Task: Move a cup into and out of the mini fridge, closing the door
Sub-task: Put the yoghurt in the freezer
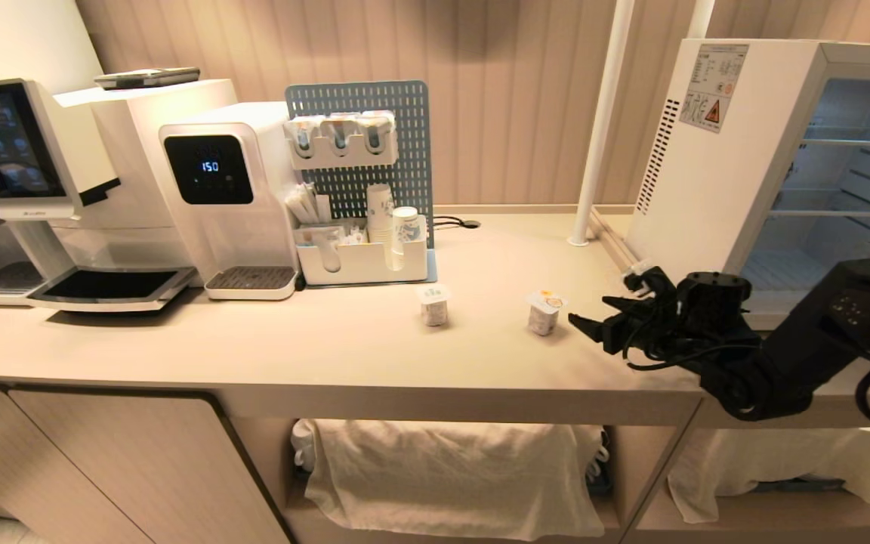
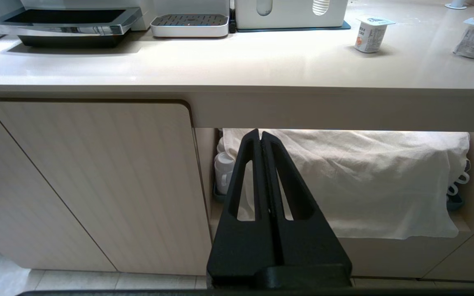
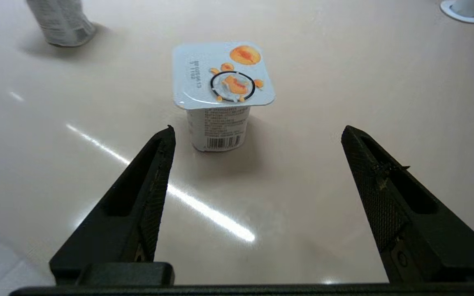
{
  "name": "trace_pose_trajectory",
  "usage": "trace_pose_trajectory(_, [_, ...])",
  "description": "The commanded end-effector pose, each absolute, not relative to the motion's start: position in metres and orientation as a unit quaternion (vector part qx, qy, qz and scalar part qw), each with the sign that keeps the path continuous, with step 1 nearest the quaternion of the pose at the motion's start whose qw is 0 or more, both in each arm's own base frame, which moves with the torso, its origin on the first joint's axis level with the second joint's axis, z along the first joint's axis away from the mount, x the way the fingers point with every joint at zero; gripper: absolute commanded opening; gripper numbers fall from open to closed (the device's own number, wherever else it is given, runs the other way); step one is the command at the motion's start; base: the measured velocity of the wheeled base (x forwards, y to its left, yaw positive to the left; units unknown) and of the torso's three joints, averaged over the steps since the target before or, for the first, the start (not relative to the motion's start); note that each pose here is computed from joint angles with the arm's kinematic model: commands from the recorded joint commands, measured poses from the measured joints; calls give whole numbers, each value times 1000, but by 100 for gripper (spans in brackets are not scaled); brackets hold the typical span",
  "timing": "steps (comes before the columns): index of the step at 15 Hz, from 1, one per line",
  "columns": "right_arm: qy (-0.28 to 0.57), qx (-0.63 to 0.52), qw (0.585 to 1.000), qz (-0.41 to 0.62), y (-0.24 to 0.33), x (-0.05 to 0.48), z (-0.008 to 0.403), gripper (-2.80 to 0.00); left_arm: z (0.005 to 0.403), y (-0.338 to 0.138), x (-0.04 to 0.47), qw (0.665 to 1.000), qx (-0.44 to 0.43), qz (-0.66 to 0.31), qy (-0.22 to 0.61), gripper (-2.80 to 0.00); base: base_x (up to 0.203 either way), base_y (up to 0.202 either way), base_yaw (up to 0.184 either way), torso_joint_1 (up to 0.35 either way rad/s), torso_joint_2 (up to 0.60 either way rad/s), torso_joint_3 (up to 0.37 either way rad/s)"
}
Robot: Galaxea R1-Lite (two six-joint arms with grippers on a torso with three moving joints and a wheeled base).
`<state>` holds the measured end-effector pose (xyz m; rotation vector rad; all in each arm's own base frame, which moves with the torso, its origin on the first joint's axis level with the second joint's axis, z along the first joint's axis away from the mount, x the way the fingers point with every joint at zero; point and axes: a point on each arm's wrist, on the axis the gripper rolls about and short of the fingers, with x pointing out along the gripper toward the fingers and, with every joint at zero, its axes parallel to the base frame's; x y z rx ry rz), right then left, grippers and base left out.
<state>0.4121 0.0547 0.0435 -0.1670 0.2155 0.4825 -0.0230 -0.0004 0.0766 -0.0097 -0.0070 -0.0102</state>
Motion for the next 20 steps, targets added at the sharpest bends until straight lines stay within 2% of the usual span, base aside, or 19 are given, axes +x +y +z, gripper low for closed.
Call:
trace_pose_trajectory(1, [124,-91,961,229,74,426,15,0,77,0,-23,1000,-5,-5,-4,-280,0,0,0,0,0,0])
trace_pose_trajectory(4, [131,-106,962,216,86,429,6,0,77,0,-23,1000,-5,-5,-5,-280,0,0,0,0,0,0])
trace_pose_trajectory(8, [133,-119,963,201,89,450,18,0,77,0,-23,1000,-5,-5,-4,-280,0,0,0,0,0,0])
trace_pose_trajectory(20, [153,-126,958,205,114,488,16,0,77,0,-23,1000,-7,-5,-4,-280,0,0,0,0,0,0])
